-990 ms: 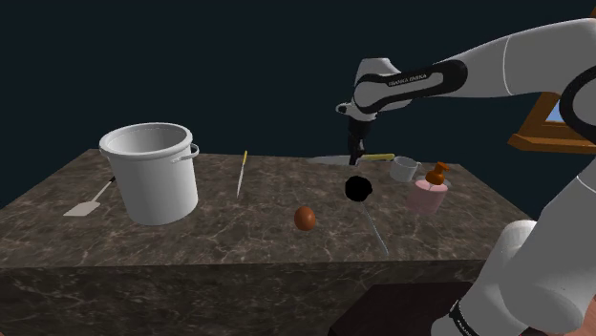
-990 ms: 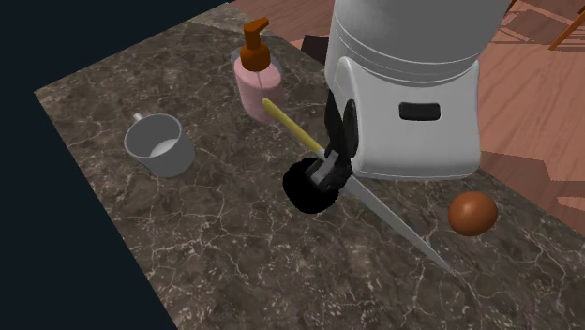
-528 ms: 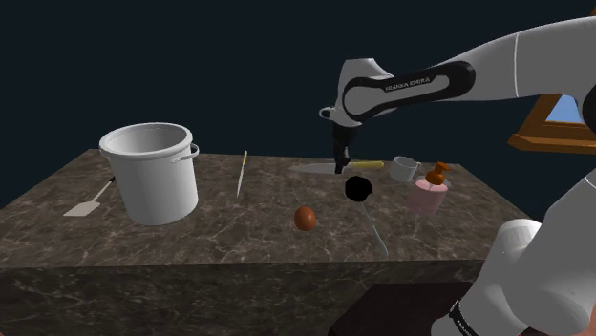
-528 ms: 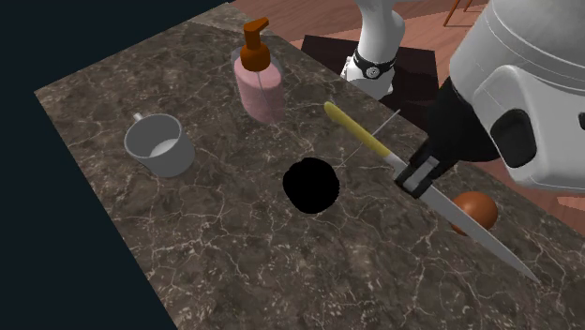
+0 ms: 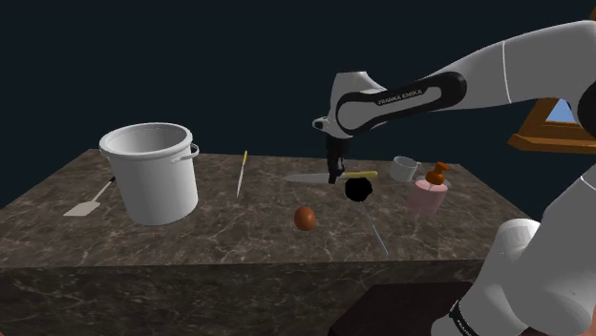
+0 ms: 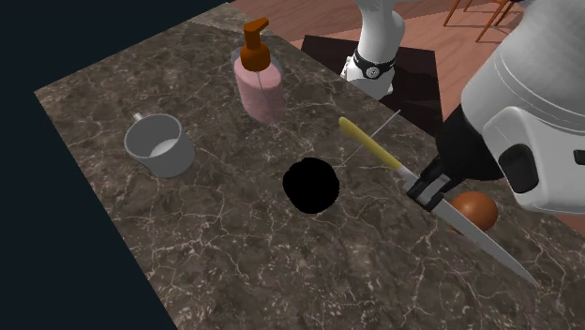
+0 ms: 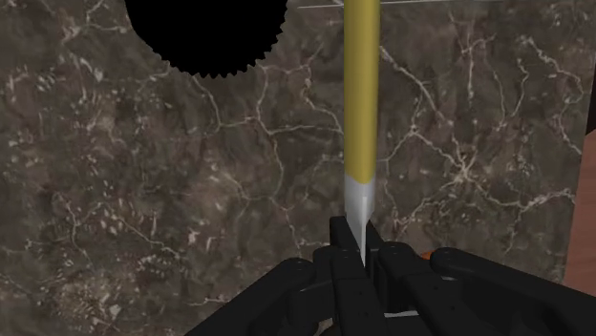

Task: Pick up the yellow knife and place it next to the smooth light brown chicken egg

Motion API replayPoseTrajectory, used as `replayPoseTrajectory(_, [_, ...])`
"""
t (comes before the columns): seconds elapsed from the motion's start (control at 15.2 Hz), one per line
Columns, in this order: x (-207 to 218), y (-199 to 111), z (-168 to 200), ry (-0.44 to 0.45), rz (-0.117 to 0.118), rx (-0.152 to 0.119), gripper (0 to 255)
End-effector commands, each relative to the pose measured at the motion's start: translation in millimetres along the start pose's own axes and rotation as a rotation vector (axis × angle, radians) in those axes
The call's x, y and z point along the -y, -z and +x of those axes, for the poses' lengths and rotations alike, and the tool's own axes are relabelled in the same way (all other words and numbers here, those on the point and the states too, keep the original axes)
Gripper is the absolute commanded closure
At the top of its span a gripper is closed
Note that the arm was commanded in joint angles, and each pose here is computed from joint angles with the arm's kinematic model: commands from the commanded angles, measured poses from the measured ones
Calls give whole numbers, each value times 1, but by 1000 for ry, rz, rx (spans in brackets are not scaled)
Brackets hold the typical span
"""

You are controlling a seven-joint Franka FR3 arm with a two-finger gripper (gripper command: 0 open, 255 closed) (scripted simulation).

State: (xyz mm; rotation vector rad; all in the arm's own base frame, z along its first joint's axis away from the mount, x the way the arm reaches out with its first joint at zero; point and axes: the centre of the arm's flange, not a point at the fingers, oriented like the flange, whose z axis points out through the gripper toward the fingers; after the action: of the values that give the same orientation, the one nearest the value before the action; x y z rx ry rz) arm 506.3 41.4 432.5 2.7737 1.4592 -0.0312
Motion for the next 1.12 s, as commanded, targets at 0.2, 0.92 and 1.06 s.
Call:
replayPoseTrajectory(0.2, [0,-26,0,0,0,0,255])
replayPoseTrajectory(0.92, [-1,-84,1,0,0,0,255])
replayPoseTrajectory(1.06, [-1,-94,2,0,0,0,255])
